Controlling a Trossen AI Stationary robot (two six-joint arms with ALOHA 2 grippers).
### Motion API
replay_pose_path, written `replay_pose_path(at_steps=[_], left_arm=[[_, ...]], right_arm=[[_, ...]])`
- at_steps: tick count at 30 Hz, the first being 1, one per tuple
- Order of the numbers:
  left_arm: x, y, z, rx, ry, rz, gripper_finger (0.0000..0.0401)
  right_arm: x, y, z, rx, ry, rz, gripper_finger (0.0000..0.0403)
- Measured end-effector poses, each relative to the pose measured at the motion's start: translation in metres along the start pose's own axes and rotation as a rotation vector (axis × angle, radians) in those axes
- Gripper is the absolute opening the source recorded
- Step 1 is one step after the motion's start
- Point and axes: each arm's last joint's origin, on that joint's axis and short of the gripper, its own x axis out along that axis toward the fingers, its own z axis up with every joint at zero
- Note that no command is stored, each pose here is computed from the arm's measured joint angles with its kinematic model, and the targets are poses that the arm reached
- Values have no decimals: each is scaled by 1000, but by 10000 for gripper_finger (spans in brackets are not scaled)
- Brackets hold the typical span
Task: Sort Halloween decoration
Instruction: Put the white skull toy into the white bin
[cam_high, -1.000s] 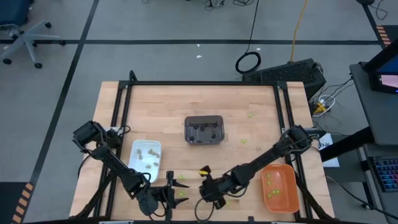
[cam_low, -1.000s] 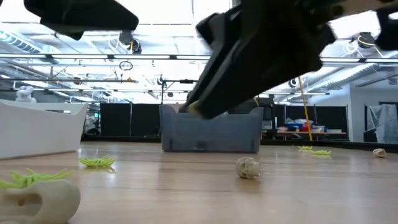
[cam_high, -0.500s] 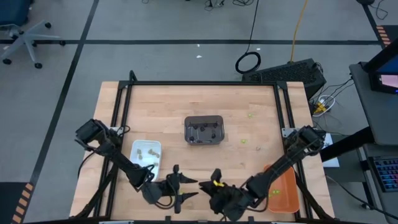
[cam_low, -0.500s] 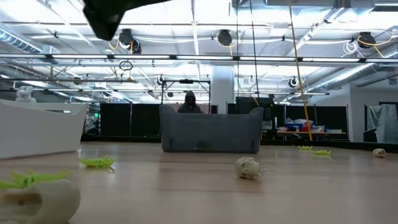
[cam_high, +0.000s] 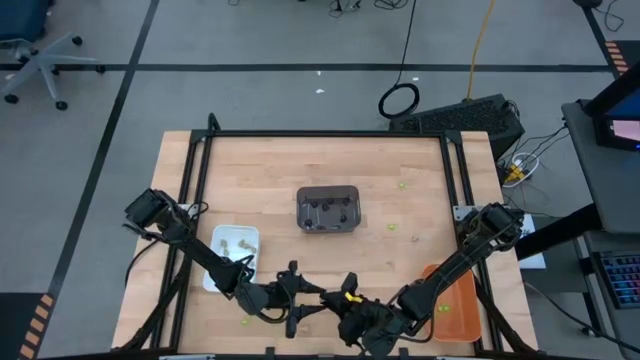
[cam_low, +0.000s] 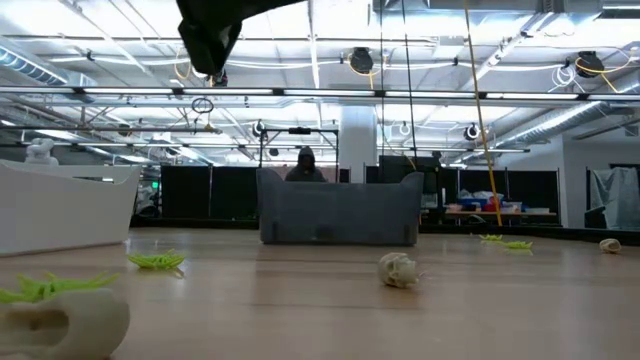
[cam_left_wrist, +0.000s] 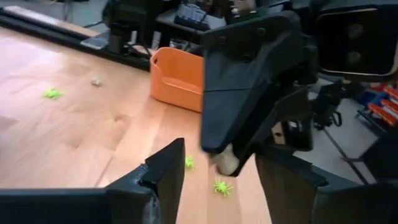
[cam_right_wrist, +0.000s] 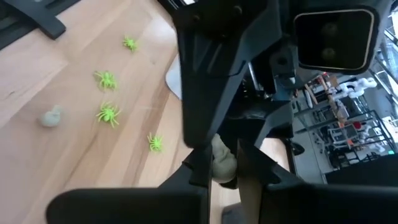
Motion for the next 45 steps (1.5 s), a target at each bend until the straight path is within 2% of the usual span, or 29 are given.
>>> replay_pose_path(at_steps=[11,16,23,34,38,45], left_arm=[[4,2,4,-4,15,-96,84],[4,2,4,10,18,-103,53],[4,2,4,28,21,-105,46],[5,4,2,64,38,-95,44],[5,5,1,70,54,-89,44],[5,6,0,68,62,-88,44]], right_arm=[[-1,1,0,-20,-2,8,24],[-1,1,0,-37,-4,12,24],[-1,1,0,-26,-3,9,36],[0,0,-1,-21,4,6,104],[0,1,-4,-26,26,13,97],[0,2,-6,-23,47,20,47]])
